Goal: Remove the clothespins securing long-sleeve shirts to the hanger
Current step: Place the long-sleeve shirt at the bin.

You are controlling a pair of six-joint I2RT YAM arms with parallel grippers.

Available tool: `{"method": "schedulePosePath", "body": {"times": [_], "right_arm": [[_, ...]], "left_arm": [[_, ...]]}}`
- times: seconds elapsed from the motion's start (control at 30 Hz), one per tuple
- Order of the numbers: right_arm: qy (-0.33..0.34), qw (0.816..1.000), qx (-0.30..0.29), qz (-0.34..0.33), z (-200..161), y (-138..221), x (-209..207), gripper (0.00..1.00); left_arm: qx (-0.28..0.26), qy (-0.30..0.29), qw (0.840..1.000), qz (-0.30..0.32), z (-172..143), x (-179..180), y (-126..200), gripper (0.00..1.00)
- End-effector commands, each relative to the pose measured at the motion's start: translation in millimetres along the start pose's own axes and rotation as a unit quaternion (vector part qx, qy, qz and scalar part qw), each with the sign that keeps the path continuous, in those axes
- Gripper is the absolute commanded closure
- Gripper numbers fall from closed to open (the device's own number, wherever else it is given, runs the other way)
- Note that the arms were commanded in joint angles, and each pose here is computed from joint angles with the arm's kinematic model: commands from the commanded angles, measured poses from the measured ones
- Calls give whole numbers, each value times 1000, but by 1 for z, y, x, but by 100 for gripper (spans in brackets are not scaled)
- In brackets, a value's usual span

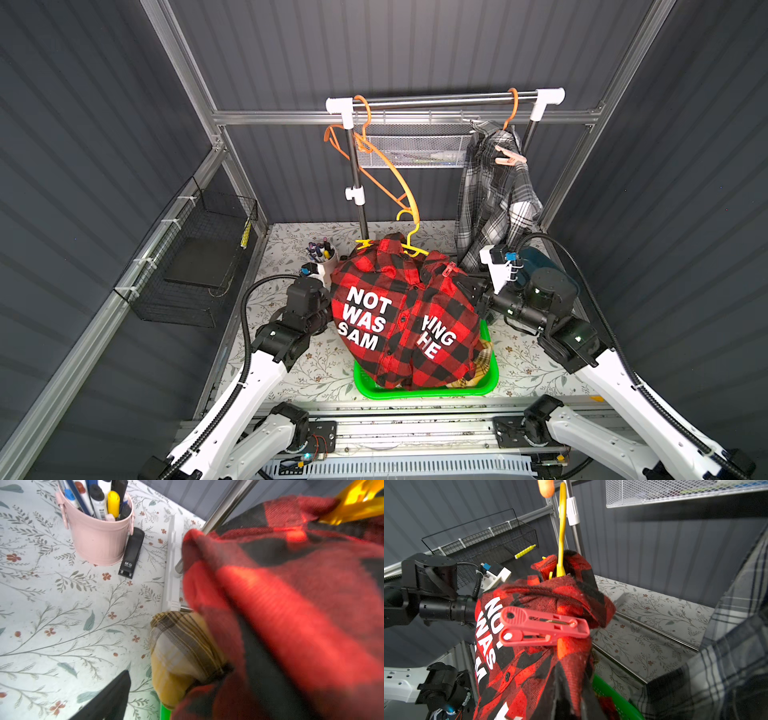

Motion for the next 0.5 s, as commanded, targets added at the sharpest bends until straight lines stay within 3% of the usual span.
{"method": "schedulePosePath", "body": {"times": [0.0,0.27,0.33,0.47], "right_arm": [[29,999,-29,-9,11,11,2,100],[58,997,-30,-36,20,27,4,100],[57,997,-26,-40,19,27,2,100],[49,998,-20,-46,15,25,-1,100]], "left_arm": [[-10,-28,999,17,13,-1,6,6],[-30,-44,995,87,30,11,21,6],[-20,-29,993,113,29,20,21,7],[18,1,994,104,27,32,7,8]]}}
Point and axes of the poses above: each gripper's point midway between its finger pads, its own y axis back along the fingers, its own x axis along the line the jaws close on, z = x × y, the point moved 6 cm from there along y, back along the fingers, and after that the axes turned 8 degrees about -y, right-handed, at the moved point
